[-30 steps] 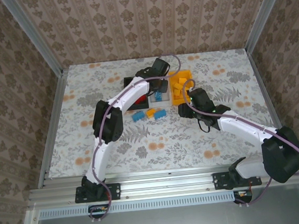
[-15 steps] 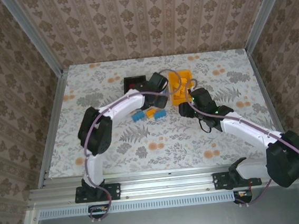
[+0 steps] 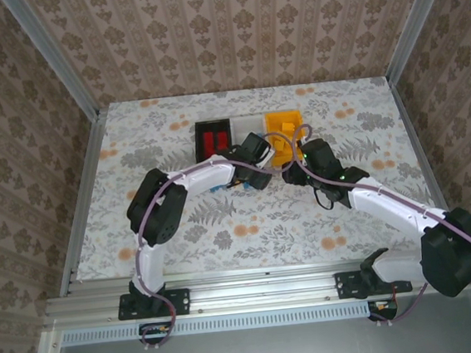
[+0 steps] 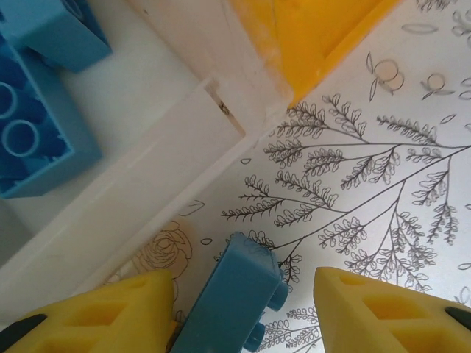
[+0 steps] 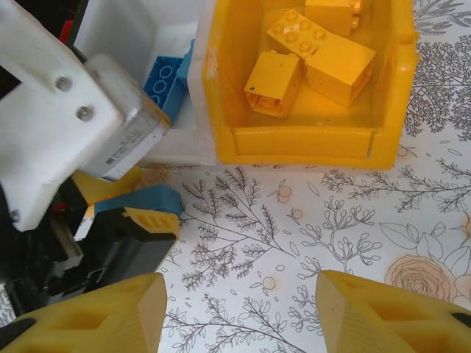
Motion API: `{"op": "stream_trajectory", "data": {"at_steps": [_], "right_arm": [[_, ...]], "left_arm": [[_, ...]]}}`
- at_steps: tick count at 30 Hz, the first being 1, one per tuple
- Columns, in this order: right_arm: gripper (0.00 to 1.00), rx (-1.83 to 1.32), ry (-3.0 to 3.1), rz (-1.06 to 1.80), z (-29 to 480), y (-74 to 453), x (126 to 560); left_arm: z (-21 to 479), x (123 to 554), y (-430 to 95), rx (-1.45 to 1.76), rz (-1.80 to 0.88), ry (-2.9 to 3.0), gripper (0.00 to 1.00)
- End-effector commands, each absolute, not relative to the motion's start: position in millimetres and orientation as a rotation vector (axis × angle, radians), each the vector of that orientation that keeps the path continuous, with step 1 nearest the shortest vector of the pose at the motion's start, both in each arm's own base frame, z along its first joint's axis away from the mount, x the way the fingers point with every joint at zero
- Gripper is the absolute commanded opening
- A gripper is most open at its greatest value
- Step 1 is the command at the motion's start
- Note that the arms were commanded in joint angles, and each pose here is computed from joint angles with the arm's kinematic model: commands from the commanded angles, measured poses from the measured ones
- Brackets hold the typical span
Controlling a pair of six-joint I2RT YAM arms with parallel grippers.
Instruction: Sort the legos into containers by color
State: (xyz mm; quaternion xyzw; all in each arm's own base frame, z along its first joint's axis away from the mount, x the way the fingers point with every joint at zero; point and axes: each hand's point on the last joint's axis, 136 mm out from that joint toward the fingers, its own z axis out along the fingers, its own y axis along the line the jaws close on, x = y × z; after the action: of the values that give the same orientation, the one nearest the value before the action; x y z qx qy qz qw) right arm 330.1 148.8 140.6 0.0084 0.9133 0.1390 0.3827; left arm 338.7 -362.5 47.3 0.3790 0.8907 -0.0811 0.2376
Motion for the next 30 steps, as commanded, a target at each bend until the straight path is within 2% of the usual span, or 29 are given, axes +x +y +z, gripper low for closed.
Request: {"op": "stream_trajectory", "data": {"at_steps": [1,12,18,26,30], "right_arm": [[0.58,0.014,2.339,0.325,138,144,323],[0.57,0.010,2.345,0.334,135,147,324],[0.57,0.011,2.336,0.335,137,146,324],[0.57,0.013,2.337,0.335,136,146,324],[0.57,0.017,2.328,0.313,138,141,323]], "left_arm": [[53,339,-368,1.059,-0.240,2.398,0.54],[32,318,-359,1.087,-0.181,2.445,0.51],[28,310,-352,1.079,-0.120,2.447,0.39],[52,309,-356,1.071,-0.072,2.372,0.15],[70,311,-353,1.054,-0.048,2.348,0.15]]}}
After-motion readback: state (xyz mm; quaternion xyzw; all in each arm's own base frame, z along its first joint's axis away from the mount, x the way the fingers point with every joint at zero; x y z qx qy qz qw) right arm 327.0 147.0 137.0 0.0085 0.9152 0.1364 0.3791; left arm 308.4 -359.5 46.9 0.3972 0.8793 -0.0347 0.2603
